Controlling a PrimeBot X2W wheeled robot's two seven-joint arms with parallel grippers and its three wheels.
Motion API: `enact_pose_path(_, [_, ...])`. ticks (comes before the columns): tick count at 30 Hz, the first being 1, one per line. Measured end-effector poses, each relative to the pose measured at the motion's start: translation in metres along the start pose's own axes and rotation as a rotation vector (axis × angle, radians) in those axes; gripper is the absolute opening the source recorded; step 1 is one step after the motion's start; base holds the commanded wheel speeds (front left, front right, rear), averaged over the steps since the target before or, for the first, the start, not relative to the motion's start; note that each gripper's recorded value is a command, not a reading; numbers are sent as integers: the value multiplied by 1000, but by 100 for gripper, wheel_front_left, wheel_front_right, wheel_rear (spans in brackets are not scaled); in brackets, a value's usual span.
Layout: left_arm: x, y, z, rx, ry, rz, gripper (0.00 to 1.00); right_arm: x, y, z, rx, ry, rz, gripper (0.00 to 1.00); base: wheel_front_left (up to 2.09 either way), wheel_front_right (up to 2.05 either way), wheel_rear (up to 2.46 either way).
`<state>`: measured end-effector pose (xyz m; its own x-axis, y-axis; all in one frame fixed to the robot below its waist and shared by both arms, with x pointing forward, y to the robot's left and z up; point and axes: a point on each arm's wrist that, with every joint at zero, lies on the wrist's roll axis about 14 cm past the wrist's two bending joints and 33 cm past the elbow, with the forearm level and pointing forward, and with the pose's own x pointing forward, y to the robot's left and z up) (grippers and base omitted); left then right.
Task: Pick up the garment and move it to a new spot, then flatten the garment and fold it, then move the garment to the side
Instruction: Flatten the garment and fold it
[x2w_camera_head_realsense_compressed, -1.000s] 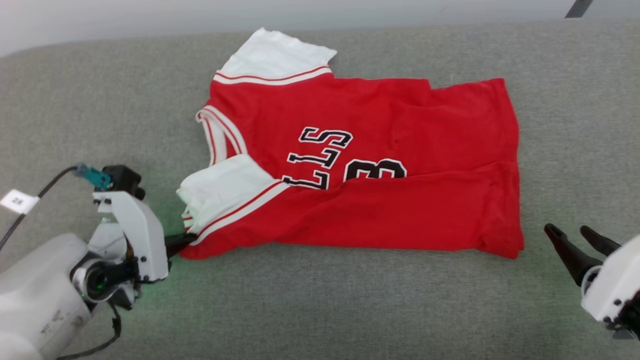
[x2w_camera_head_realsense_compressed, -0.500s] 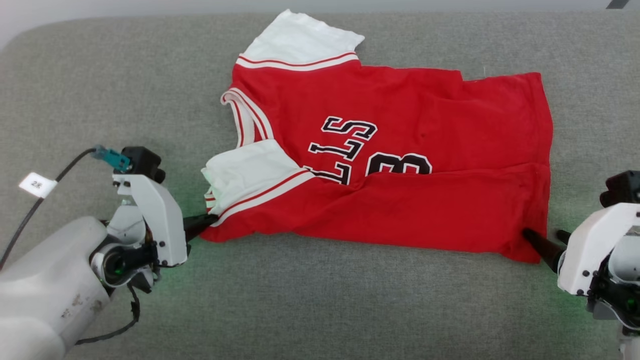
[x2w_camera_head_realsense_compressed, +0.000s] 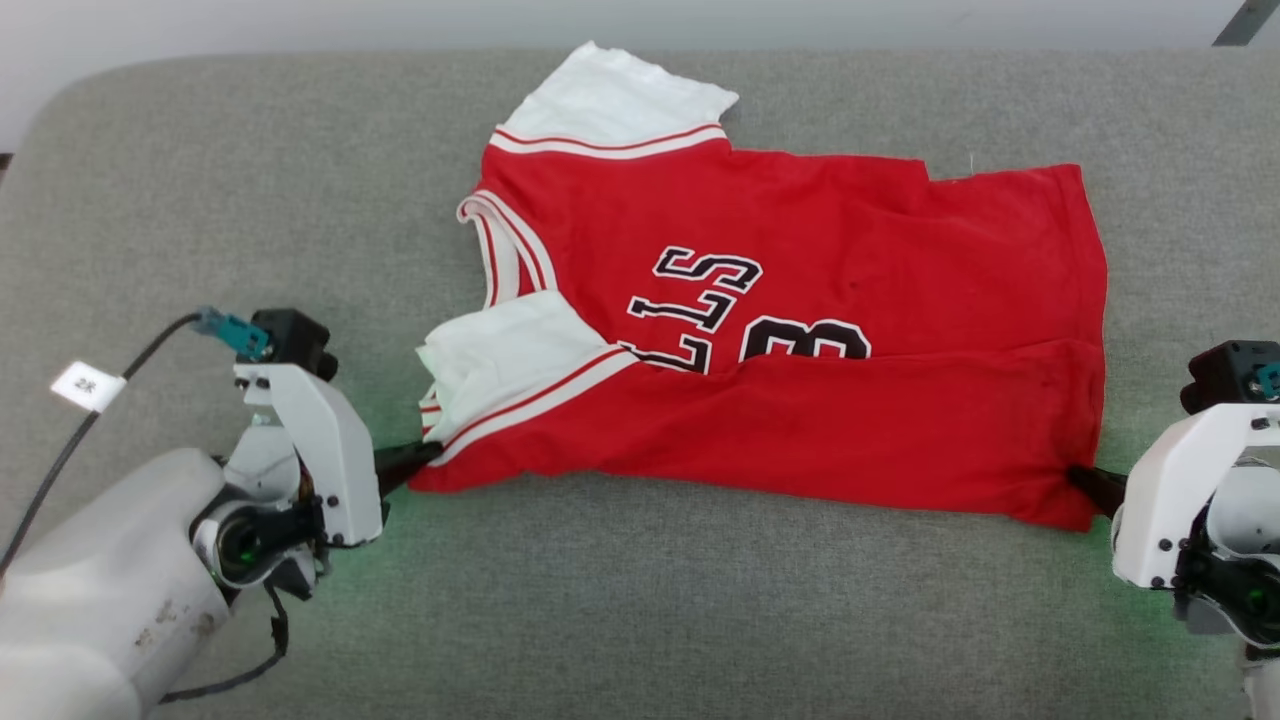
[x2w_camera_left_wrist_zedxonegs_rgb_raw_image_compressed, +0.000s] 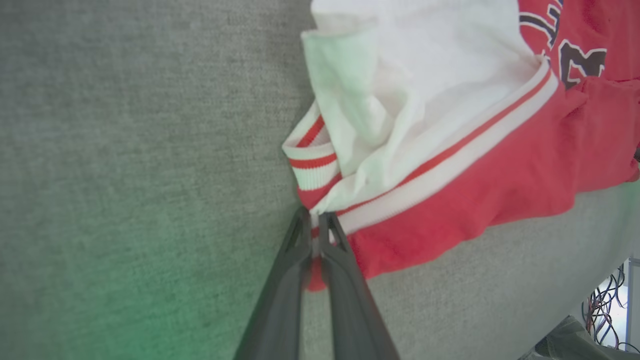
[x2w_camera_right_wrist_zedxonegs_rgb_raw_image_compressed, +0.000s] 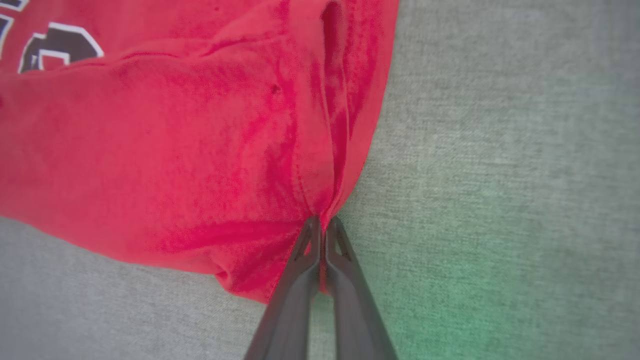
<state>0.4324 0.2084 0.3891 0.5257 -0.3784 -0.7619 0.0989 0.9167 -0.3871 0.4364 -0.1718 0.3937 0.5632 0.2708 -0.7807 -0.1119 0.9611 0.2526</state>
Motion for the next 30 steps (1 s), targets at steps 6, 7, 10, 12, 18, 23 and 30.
enact_pose_path(6, [-13,0,-8,1,9,7,0,-12,-7,5,-15,-13,-13,0,0,0,0])
enact_pose_path(7, [-16,1,-9,-1,11,10,0,-14,-7,6,-19,-15,-14,0,0,0,0])
enact_pose_path(10, [-25,1,-14,0,19,22,0,-22,-9,4,-36,-3,-20,0,0,0,0])
enact_pose_path(12, [-32,0,-16,3,15,25,0,-28,-11,3,-45,1,-22,0,0,0,0])
enact_pose_path(18, [-50,-5,-29,14,28,37,0,-44,-11,-10,-63,43,-21,0,0,0,0])
enact_pose_path(23, [-60,-14,-48,21,47,30,0,-54,-10,-26,-61,89,-15,0,0,0,0])
enact_pose_path(30, [-67,-22,-84,-5,101,21,0,-66,-11,-55,-36,149,-13,0,0,0,0])
